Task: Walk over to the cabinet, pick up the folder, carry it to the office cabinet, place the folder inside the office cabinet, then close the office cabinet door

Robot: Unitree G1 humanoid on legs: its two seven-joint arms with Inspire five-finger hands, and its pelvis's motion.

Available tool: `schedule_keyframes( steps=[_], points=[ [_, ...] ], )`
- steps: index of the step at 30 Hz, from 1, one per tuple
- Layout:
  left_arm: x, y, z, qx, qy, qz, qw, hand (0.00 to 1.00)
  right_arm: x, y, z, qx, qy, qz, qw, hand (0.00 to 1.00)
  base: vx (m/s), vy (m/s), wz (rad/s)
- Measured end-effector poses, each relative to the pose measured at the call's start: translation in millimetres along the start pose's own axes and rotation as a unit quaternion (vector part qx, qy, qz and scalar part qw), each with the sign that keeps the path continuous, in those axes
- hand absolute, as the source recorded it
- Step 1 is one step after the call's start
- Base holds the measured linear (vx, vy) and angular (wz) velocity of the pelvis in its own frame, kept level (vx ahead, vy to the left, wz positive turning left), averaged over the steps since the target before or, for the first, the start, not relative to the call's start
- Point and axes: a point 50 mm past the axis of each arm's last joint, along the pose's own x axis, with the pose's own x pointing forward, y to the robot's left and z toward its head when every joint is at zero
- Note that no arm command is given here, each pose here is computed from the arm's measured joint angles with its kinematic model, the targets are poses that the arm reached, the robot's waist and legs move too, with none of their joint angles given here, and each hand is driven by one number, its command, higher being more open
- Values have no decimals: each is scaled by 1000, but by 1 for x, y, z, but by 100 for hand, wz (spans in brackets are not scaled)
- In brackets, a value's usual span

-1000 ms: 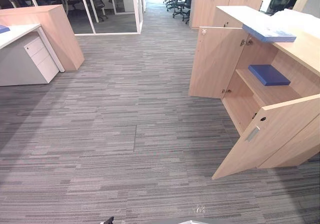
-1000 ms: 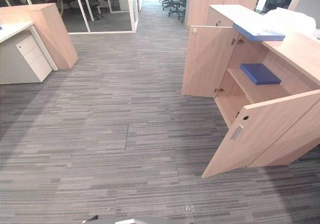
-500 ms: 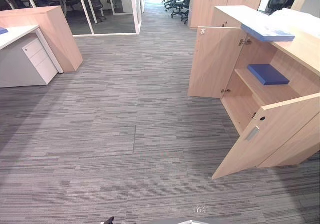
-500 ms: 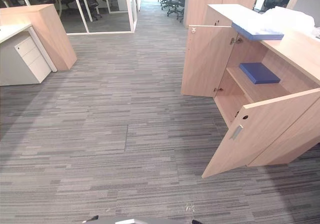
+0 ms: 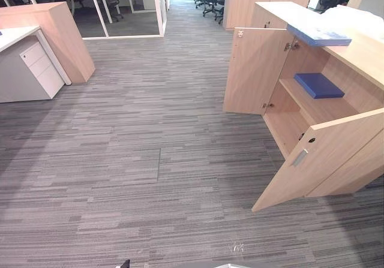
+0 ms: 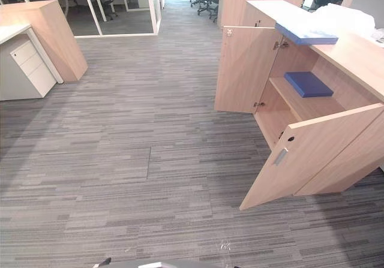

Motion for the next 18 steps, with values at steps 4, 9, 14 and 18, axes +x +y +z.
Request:
schedule_keyframes(
  steps=[4, 9, 14, 18],
  points=[
    [1, 3, 11, -12, -17, 13, 1000, 100, 0, 5, 6, 2, -8, 6, 1000, 100, -25, -6, 0],
    [1, 9, 38, -72, -66, 44, 994, 100, -2, 12, 20, 6, -39, 11, 999, 100, -73, -6, -15],
    [-1, 6, 49, -84, -89, 48, 991, 100, -2, 10, 25, 7, -47, 4, 999, 100, 129, 67, -21],
    [-2, 3, 56, -103, -107, 54, 987, 100, 0, 2, 32, -13, -55, -7, 998, 100, 449, 388, -15]
  ],
)
